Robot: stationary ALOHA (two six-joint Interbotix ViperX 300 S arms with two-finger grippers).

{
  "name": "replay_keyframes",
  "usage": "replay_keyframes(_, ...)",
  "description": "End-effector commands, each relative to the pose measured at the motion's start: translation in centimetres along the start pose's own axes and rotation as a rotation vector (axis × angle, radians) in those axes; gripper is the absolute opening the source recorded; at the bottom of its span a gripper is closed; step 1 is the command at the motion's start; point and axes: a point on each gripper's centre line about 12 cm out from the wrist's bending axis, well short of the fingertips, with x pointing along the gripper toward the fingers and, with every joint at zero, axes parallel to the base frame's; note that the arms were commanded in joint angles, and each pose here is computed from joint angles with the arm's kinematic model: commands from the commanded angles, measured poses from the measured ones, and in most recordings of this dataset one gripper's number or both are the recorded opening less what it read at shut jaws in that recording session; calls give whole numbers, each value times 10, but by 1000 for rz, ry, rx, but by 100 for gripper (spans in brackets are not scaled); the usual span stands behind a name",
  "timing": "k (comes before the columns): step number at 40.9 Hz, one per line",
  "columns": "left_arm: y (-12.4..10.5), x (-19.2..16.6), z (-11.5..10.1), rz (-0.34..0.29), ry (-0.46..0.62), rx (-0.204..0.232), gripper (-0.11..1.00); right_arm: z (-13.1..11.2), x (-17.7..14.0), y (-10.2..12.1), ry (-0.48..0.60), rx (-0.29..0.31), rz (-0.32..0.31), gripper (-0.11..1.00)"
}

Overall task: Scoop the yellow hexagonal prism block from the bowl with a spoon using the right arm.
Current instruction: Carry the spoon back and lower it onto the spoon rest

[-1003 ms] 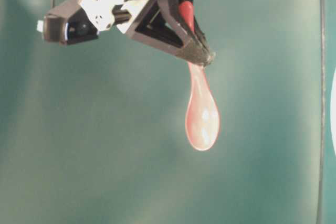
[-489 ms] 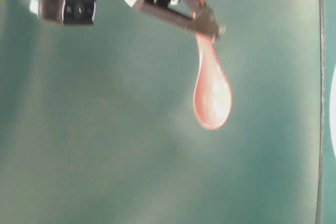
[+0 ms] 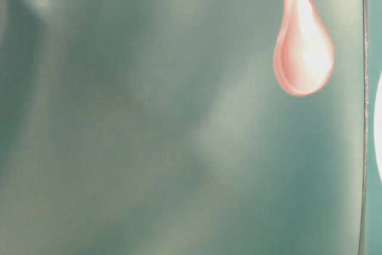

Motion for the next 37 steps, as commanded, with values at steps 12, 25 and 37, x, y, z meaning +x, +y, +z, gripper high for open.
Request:
replay_keyframes(12, -1, 2, 11, -3, -26, 0, -1, -56, 9, 12, 28, 57, 64, 9)
replay_keyframes(25, -1, 2, 11, -3, -26, 1, -1, -92, 30, 15, 148, 100, 30, 9)
replay_keyframes(37, -1, 2, 12, -3, -29, 1, -1, -94, 35, 16, 116, 121, 27, 9)
